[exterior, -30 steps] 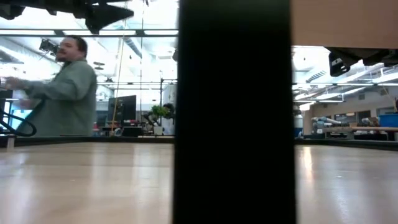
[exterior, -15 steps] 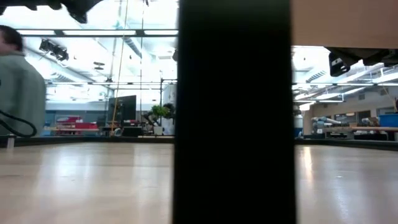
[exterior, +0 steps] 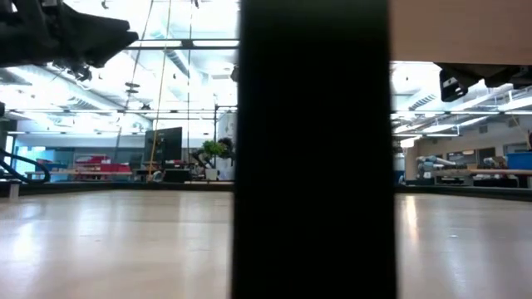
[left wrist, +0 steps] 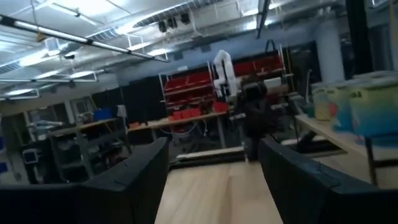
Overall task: Pick and place cans onto a shelf
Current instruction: Return to Home Position
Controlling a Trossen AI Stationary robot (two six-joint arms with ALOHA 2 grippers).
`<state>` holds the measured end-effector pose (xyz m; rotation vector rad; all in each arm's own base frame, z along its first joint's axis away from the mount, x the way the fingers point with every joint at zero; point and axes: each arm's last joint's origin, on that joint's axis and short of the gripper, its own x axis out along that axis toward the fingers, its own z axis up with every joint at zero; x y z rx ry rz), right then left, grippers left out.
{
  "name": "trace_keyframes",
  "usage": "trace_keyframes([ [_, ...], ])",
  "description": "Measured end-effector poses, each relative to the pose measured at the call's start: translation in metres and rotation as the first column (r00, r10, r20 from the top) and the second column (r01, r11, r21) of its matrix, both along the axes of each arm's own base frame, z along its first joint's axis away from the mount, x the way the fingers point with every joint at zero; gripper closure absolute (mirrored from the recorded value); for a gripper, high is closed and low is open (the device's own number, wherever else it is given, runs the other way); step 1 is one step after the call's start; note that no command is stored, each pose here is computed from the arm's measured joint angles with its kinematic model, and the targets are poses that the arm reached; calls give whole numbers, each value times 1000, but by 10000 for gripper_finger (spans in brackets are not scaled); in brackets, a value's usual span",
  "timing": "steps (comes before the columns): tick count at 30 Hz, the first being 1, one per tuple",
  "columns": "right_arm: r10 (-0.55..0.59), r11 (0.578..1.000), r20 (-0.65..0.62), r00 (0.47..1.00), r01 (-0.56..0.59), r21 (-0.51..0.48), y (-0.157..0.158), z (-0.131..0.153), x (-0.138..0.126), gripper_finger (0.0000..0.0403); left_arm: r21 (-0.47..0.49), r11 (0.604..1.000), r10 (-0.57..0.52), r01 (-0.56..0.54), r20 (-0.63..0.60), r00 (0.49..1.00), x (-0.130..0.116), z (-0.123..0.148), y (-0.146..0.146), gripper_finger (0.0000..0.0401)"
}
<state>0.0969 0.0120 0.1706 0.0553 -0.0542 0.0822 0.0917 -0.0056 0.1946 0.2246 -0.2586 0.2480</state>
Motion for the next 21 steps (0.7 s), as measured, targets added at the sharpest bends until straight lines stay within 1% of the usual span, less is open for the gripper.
trace_keyframes([
  [3,7,1000,12,1000,-7,1,0,1,0,382,-25,1000,18,-18,11,1000,0,0,5,145],
  [6,8,1000,15,1000,-8,2,0,2,0,382,-11,1000,7,-7,23,1000,1,1,9,145],
  [7,8,1000,16,1000,-8,2,0,2,0,382,-41,999,-8,9,29,1000,1,0,11,145],
  [8,8,1000,16,1000,-8,2,0,2,0,382,-94,995,-17,20,27,999,2,-1,12,145],
  [10,8,1000,18,1000,-8,2,0,2,0,382,-209,978,-23,16,-28,999,3,-9,15,145],
  [12,8,1000,20,1000,-8,2,0,2,0,383,-298,955,-22,-3,-81,996,4,-16,17,145],
  [15,8,1000,19,1000,-8,2,0,2,0,383,-371,929,-55,1,-134,989,5,-24,17,145],
  [16,8,1000,20,1000,-8,2,0,2,0,383,-380,925,-73,16,-134,988,5,-24,16,145],
  [18,8,1000,20,1000,-8,2,0,2,0,383,-366,928,-125,64,-146,981,5,-25,15,145],
  [21,9,1000,20,1000,-9,2,0,2,0,383,-304,944,-186,126,-177,966,6,-26,12,145],
])
